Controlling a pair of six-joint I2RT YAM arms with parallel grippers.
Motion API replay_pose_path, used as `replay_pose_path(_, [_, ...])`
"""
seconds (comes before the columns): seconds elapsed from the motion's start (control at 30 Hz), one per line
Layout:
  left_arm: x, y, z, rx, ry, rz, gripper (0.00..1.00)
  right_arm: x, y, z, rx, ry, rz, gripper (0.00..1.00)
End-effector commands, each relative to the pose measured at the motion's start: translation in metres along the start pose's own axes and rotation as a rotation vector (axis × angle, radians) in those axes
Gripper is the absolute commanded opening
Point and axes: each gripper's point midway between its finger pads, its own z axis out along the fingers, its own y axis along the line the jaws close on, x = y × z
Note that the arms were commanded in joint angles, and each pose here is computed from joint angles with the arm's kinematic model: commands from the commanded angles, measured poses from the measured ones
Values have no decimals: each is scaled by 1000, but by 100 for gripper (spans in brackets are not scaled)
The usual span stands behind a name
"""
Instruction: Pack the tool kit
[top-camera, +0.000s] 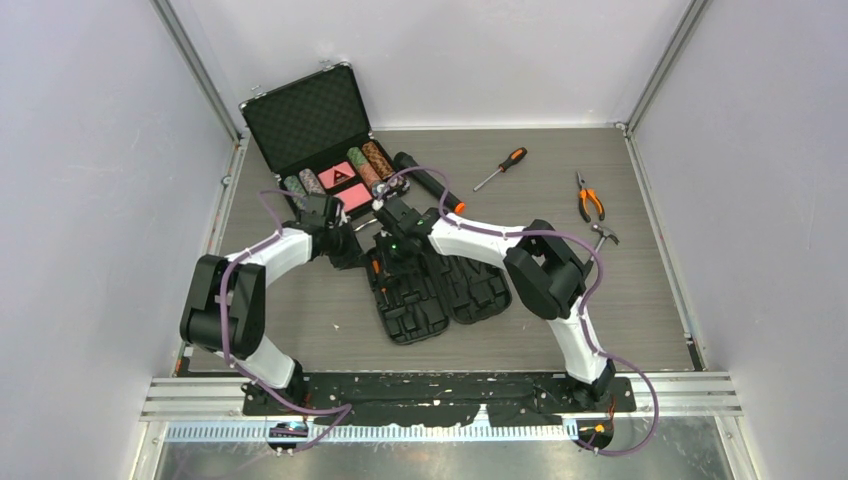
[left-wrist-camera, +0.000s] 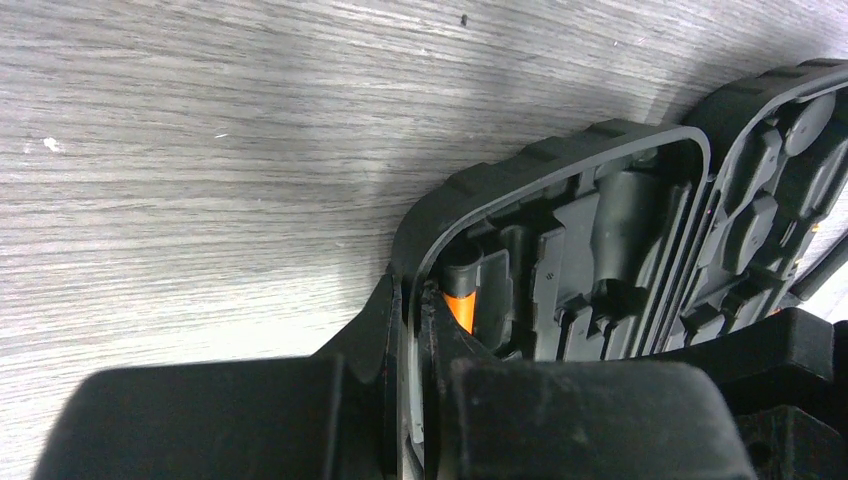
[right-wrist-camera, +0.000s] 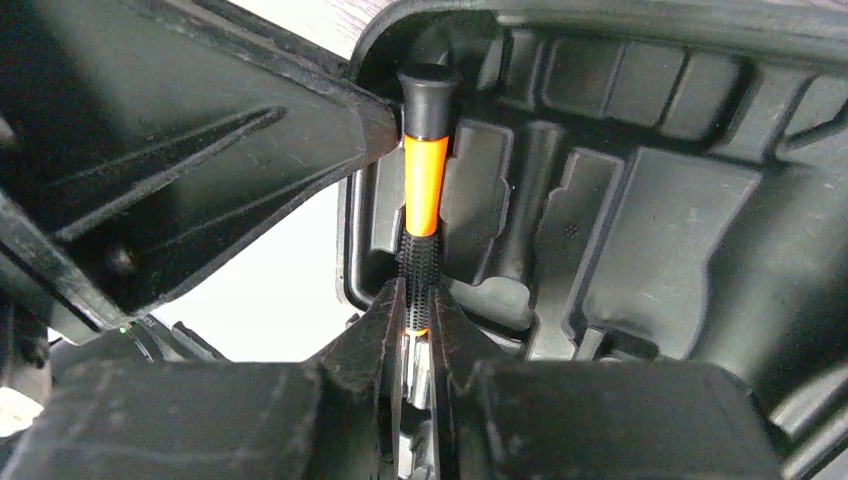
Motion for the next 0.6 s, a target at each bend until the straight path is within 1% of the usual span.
replay_pose_path(0.0, [46, 6, 19, -16, 107, 4, 0, 65, -102, 43, 415, 162, 44, 5])
replay_pose_path(0.17, [56, 4, 18, 3, 118, -9, 0, 74, -123, 47, 540, 182, 57, 5])
replay_pose_path(0.27, [61, 1, 15, 13, 106, -4, 0, 84, -136, 48, 605, 214, 72, 5])
replay_pose_path(0.3, [63, 0, 14, 21, 101, -7, 0, 81, -135, 49, 608, 210, 76, 5])
replay_pose_path(0.47, [73, 2, 12, 41, 96, -25, 0, 83, -141, 54, 673, 270, 90, 5])
replay_pose_path(0.57, [79, 1, 11, 68, 99, -32, 0, 81, -136, 63, 667, 290, 126, 5])
